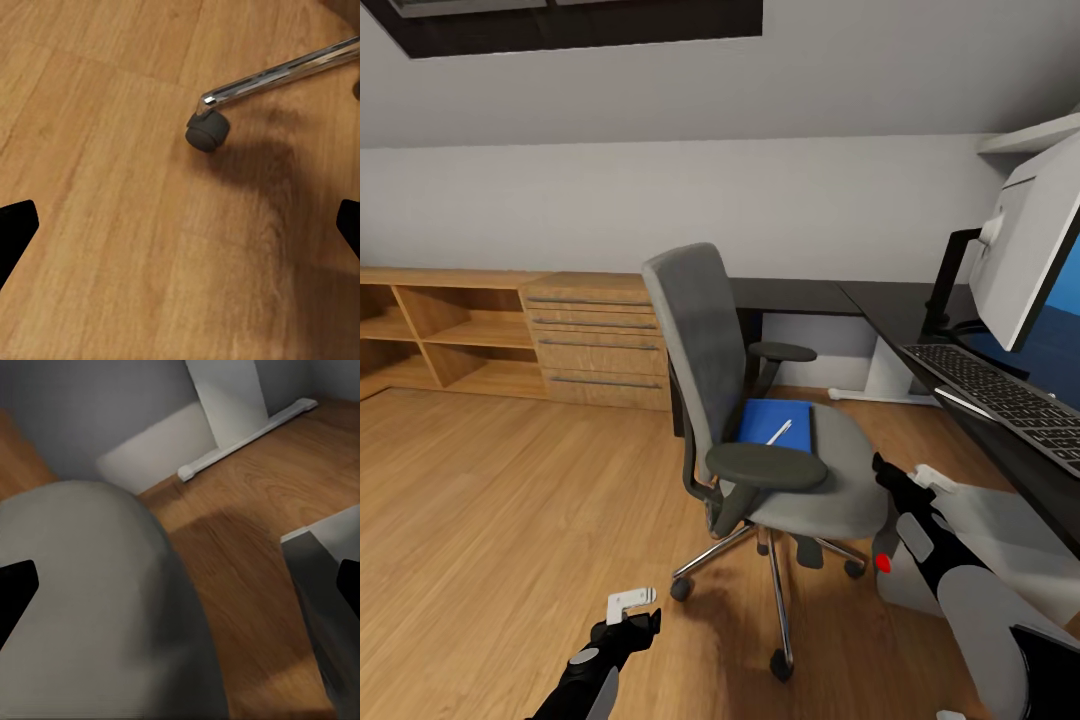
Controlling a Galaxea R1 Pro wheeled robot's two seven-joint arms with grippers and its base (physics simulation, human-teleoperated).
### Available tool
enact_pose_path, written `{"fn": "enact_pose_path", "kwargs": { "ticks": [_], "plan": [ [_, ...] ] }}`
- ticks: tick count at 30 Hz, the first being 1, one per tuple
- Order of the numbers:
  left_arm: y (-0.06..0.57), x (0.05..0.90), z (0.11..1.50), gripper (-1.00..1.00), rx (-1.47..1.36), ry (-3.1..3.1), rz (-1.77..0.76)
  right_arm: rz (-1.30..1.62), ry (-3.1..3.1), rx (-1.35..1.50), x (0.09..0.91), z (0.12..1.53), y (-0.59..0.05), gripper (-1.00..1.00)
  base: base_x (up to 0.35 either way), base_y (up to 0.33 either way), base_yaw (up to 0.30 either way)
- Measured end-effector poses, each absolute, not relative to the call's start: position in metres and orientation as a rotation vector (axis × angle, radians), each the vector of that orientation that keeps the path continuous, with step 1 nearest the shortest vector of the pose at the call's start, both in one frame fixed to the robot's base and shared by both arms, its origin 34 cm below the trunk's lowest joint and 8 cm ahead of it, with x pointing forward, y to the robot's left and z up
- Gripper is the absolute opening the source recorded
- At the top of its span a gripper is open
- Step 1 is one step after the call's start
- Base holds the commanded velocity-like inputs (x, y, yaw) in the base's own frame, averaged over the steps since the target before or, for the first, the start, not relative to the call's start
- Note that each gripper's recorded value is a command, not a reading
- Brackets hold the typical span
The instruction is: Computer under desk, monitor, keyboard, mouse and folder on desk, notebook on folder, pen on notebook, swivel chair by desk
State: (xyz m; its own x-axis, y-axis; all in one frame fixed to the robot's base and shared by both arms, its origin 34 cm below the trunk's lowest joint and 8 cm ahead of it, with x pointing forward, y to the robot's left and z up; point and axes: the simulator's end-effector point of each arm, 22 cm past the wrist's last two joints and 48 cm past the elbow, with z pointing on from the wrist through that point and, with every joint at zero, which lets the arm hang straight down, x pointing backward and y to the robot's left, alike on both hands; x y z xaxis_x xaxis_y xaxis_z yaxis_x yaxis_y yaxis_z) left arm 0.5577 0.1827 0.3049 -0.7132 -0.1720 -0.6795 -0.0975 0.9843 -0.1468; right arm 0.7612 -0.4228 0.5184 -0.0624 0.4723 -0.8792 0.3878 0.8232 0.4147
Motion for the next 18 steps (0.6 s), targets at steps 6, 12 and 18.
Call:
{"fn": "enact_pose_path", "kwargs": {
  "ticks": [6,12,18],
  "plan": [
    [0.183,0.558,0.305,1.00,-0.188,2.370,-0.126,0.084,1.684,0.682,0.761,0.514,-0.419,1.00,0.000,0.000,0.000],
    [0.183,0.553,0.295,1.00,-0.190,2.390,-0.124,0.079,1.711,0.687,0.760,0.497,-0.417,1.00,0.000,0.000,0.000],
    [0.183,0.552,0.291,1.00,-0.191,2.398,-0.122,0.078,1.720,0.687,0.760,0.491,-0.416,1.00,0.000,0.000,0.000]
  ]
}}
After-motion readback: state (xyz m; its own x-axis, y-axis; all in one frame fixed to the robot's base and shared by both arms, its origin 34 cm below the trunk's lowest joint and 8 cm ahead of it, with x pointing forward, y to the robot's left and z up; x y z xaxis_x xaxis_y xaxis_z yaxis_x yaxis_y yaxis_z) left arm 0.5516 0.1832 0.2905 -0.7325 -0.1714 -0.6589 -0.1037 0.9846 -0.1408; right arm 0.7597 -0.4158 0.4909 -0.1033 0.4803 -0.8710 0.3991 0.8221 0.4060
